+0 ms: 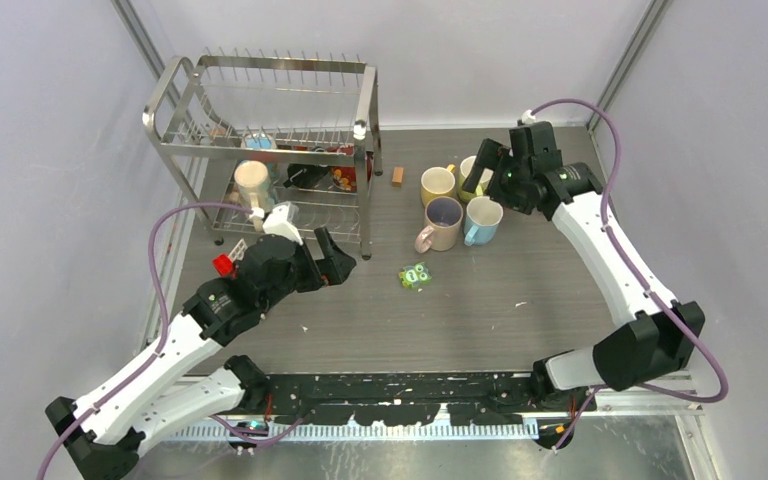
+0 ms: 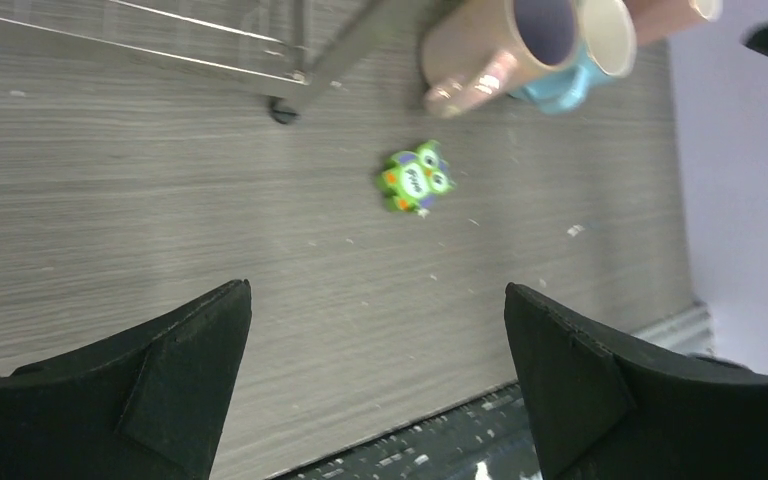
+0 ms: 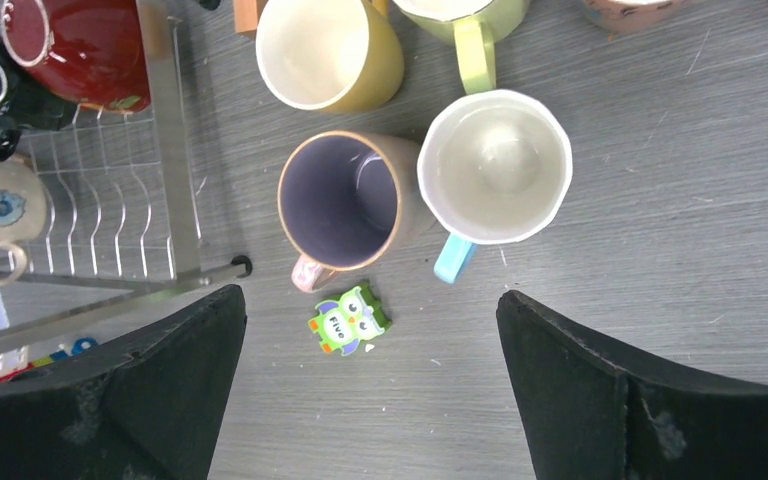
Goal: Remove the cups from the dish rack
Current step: Unload the cup from the dish rack.
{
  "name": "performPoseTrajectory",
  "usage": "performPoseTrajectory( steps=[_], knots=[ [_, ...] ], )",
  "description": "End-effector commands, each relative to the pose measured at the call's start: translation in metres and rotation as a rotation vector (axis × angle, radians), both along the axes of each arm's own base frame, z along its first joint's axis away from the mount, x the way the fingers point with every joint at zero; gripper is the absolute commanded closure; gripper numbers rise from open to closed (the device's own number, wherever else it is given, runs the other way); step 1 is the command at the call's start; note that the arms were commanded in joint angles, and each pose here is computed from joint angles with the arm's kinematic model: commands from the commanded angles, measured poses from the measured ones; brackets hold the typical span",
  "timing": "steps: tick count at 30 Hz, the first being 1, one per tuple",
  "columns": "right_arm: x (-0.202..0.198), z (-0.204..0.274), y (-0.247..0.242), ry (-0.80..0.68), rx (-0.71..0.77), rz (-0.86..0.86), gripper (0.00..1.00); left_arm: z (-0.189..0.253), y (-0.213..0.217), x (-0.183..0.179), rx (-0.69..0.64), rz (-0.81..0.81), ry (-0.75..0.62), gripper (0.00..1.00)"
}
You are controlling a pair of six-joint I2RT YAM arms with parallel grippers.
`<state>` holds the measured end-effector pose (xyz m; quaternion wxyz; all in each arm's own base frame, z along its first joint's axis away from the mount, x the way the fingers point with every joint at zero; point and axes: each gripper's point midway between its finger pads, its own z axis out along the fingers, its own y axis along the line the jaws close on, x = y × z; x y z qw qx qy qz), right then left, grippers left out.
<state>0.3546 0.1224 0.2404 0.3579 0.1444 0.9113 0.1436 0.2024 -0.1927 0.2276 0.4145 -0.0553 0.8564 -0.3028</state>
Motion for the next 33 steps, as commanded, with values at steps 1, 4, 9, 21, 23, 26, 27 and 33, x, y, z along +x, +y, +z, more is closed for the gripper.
performPoseTrajectory(
  steps=[1,4,9,21,23,26,27,33],
  knots=[
    [-0.011,0.027,0.014,-0.086,0.109,0.037,0.00,-0.008,0.041,0.020,0.139,0.191,-0.077,0.00],
    [-0.018,0.027,0.017,-0.095,0.141,0.052,0.00,-0.013,0.058,0.032,0.220,0.285,-0.103,0.00],
    [-0.027,0.023,0.029,-0.086,0.196,0.103,0.00,-0.024,0.075,0.059,0.306,0.406,-0.157,0.00],
    [-0.058,0.013,0.032,-0.059,0.215,0.156,0.00,-0.040,0.134,0.128,0.286,0.623,-0.216,0.00],
    [-0.061,0.012,0.032,-0.057,0.220,0.160,0.00,-0.041,0.138,0.137,0.287,0.633,-0.231,0.00],
    [-0.063,0.011,0.033,-0.054,0.224,0.165,0.00,-0.039,0.145,0.150,0.310,0.650,-0.262,0.00],
    [-0.063,0.012,0.033,-0.054,0.225,0.168,0.00,-0.040,0.149,0.153,0.329,0.659,-0.264,0.00],
    [-0.066,0.014,0.035,-0.059,0.232,0.177,0.00,-0.042,0.177,0.164,0.394,0.707,-0.266,0.05]
  ],
)
